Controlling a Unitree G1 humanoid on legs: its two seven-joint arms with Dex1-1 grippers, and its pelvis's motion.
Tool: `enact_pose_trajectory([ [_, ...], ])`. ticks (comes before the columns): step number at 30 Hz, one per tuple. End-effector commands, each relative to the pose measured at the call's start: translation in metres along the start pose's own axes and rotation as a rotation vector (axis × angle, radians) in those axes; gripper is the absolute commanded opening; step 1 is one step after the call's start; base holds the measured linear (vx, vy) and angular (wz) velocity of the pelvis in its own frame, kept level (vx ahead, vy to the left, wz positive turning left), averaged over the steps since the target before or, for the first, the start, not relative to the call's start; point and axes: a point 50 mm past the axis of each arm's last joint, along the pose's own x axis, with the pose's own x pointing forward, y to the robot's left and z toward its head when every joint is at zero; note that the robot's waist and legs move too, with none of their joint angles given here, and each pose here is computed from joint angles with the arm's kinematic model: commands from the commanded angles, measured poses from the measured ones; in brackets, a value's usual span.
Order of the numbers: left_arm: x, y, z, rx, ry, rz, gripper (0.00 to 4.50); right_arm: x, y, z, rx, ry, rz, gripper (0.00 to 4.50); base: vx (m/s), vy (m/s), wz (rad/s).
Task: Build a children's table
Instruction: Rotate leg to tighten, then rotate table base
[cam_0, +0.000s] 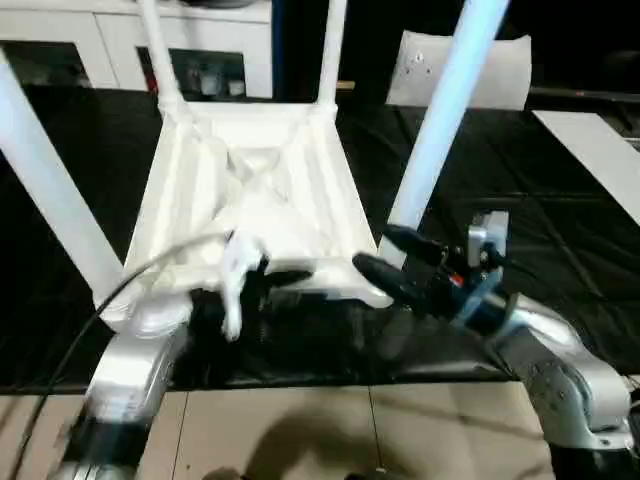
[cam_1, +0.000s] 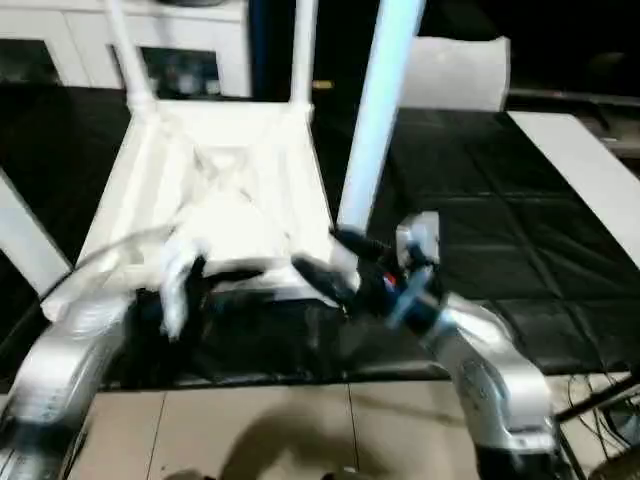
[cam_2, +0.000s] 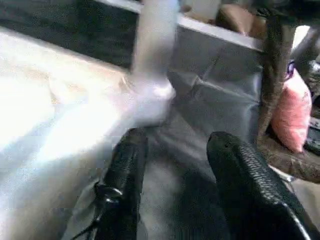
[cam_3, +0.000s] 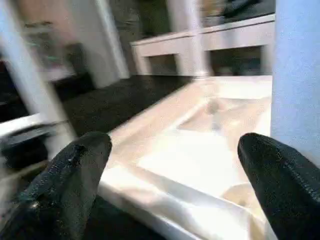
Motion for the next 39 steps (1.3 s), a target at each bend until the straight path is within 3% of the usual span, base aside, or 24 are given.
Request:
enact_pose_trajectory([
  [1,-0.011,-0.004,0.004,0.040,-0.019,0.055,2.40,-0.004,-0.019,0.002,-0.044,-0.006,-0.152,4.50,0.000,0.000,0.00],
  [4,-0.030,-0.009,-0.006,0.050,0.026,0.092,2.64,-0.008,-0.040,0.008,-0.085,-0.035,-0.322,4.50,0.000,0.000,0.00],
  [8,-0.043,-0.015,-0.009,0.034,0.053,0.119,2.94,-0.014,-0.056,0.013,-0.135,-0.042,-0.473,4.50,0.000,0.000,0.00],
  [12,-0.069,-0.021,-0.017,-0.006,0.102,0.153,3.14,-0.024,-0.071,0.005,-0.207,0.044,-0.585,4.50,0.000,0.000,0.00],
  [13,-0.071,-0.022,-0.017,-0.007,0.106,0.154,3.38,-0.024,-0.071,0.004,-0.213,0.051,-0.586,4.50,0.000,0.000,0.00],
  [15,-0.092,-0.016,-0.023,-0.018,0.149,0.193,3.47,-0.022,-0.061,-0.009,-0.176,0.104,-0.505,4.50,0.000,0.000,0.00],
  [19,-0.111,-0.005,-0.021,-0.031,0.146,0.251,3.85,-0.016,-0.044,-0.026,-0.182,0.186,-0.383,4.50,0.000,0.000,0.00],
  [20,-0.125,0.000,-0.020,-0.048,0.184,0.254,3.89,-0.014,-0.035,-0.035,-0.164,0.224,-0.321,4.50,0.000,0.000,0.00],
  [27,-0.158,0.014,-0.012,-0.064,0.233,0.302,4.37,-0.011,-0.015,-0.048,-0.137,0.289,-0.181,4.50,0.000,0.000,0.00],
  [29,-0.168,0.028,-0.003,-0.031,0.198,0.375,4.45,-0.012,-0.012,-0.054,-0.136,0.319,-0.167,4.50,0.000,0.000,0.00],
  [31,-0.171,0.038,0.007,0.001,0.155,0.422,4.45,-0.011,-0.011,-0.058,-0.136,0.340,-0.171,4.50,0.000,0.000,0.00],
  [34,-0.159,0.042,0.018,0.013,0.074,0.401,4.45,-0.008,-0.011,-0.064,-0.146,0.370,-0.187,4.50,0.000,0.000,0.00],
  [39,-0.116,0.048,0.031,0.003,-0.059,0.318,4.45,0.004,-0.018,-0.077,-0.150,0.432,-0.277,4.50,0.000,0.000,0.00],
])
